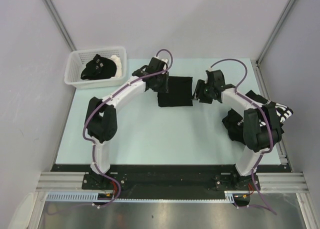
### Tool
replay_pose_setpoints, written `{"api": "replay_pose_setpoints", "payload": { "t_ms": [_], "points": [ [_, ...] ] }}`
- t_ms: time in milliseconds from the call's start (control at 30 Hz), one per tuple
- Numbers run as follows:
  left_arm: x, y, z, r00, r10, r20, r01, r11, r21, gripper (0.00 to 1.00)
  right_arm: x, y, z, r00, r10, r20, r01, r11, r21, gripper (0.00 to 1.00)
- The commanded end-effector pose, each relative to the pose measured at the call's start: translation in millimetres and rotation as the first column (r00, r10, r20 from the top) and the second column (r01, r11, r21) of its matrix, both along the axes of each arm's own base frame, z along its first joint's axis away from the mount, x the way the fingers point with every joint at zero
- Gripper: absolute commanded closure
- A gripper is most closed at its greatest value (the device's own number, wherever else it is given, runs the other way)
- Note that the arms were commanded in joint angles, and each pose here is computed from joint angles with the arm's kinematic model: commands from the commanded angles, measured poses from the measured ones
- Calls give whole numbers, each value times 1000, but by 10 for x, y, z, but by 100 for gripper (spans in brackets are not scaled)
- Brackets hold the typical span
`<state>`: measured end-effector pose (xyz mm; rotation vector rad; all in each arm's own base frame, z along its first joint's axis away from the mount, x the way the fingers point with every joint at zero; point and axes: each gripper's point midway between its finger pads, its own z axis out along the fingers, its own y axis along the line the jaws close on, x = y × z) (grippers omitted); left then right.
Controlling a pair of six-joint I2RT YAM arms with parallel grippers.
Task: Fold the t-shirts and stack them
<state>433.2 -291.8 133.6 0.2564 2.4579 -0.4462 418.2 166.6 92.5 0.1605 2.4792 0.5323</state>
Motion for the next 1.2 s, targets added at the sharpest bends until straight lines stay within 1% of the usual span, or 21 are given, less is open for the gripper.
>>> {"api": "replay_pose_setpoints", "payload": {
  "t_ms": [0,233,500,600,667,900,967,1167],
  "points": [
    [-62,111,432,997,-20,69,20,1000,3,68,119,118,431,986,-66,150,50,993,108,44],
    [-169,224,518,997,-26,71,24,999,35,68,85,156,314,982,-92,168,66,986,153,43],
    [-210,244,706,995,-25,98,23,1000,21,67,-8,86,87,983,-89,162,74,993,94,44],
    [-216,247,760,994,-24,104,22,1000,16,67,-38,79,-24,986,-84,142,72,993,89,44],
    [-220,249,803,994,-23,109,22,1000,13,67,27,103,14,981,-87,172,70,992,104,44],
    [-290,283,964,991,-6,134,8,1000,-19,67,54,128,-101,983,-83,165,66,992,106,45],
    [-300,345,1015,989,14,149,-13,1000,-9,67,60,109,-141,984,-90,157,73,992,105,45],
    [-369,401,1035,988,17,151,-17,1000,-3,66,-31,67,-277,987,-94,134,82,993,91,45]
  ]
}}
